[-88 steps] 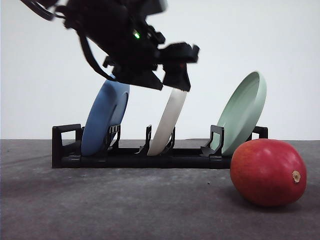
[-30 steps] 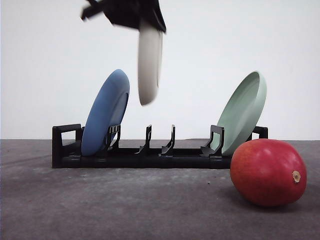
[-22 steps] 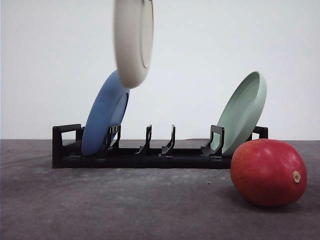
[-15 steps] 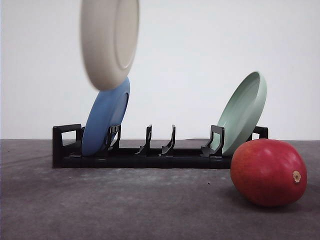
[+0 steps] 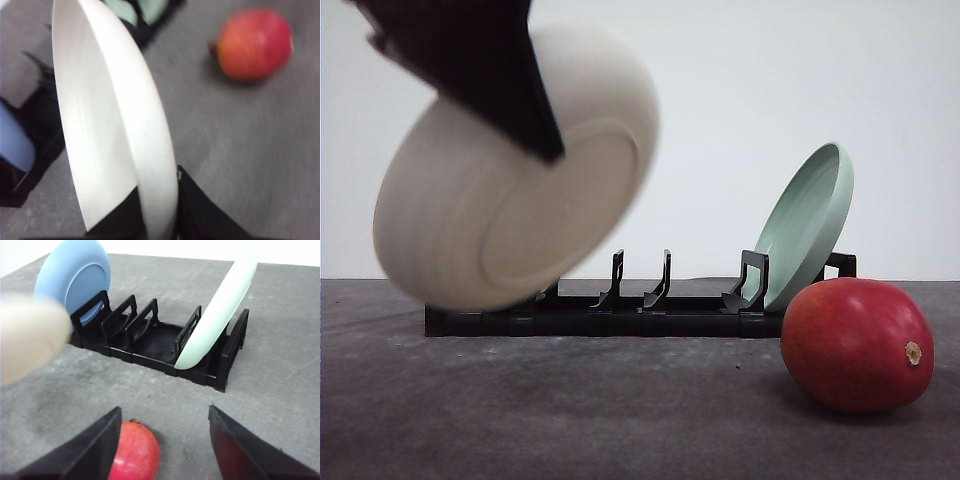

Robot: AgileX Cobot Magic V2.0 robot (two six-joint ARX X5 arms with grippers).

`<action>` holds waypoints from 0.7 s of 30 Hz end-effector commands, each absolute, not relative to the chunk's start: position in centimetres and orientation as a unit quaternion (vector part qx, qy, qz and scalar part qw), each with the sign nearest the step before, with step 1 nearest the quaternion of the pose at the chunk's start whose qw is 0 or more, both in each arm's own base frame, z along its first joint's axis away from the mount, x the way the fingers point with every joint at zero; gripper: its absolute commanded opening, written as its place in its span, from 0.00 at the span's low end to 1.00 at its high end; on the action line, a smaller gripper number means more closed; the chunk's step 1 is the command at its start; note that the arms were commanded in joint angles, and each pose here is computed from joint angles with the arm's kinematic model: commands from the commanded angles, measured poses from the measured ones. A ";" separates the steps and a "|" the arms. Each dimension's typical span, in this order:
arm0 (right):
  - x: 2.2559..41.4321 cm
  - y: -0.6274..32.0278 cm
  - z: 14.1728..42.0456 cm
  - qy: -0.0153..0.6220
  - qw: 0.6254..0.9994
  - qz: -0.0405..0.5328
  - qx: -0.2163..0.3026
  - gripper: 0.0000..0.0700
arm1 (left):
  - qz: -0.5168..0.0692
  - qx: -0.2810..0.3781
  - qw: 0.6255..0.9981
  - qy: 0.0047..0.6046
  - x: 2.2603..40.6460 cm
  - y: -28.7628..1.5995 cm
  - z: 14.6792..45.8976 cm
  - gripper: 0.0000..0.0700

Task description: Place pomegranate in white plate

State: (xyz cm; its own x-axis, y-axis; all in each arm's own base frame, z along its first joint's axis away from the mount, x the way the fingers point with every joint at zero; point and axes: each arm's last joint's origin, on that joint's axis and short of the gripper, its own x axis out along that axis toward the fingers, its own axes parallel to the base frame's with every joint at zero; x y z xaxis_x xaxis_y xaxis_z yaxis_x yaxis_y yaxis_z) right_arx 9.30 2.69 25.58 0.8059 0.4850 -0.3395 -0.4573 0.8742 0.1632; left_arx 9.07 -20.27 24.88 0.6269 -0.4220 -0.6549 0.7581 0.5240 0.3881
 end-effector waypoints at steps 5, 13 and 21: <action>9.2 2.7 26.2 0.175 0.952 0.250 0.032 0.50 | -0.370 0.470 0.762 0.247 8.9 -22.8 21.8 0.02; 9.2 2.7 26.2 0.175 0.952 0.251 0.031 0.50 | -0.348 0.574 0.698 0.249 9.3 -25.3 17.2 0.02; 9.2 2.7 26.2 0.175 0.952 0.251 0.031 0.50 | -0.363 0.587 0.682 0.243 8.2 -26.0 16.2 0.04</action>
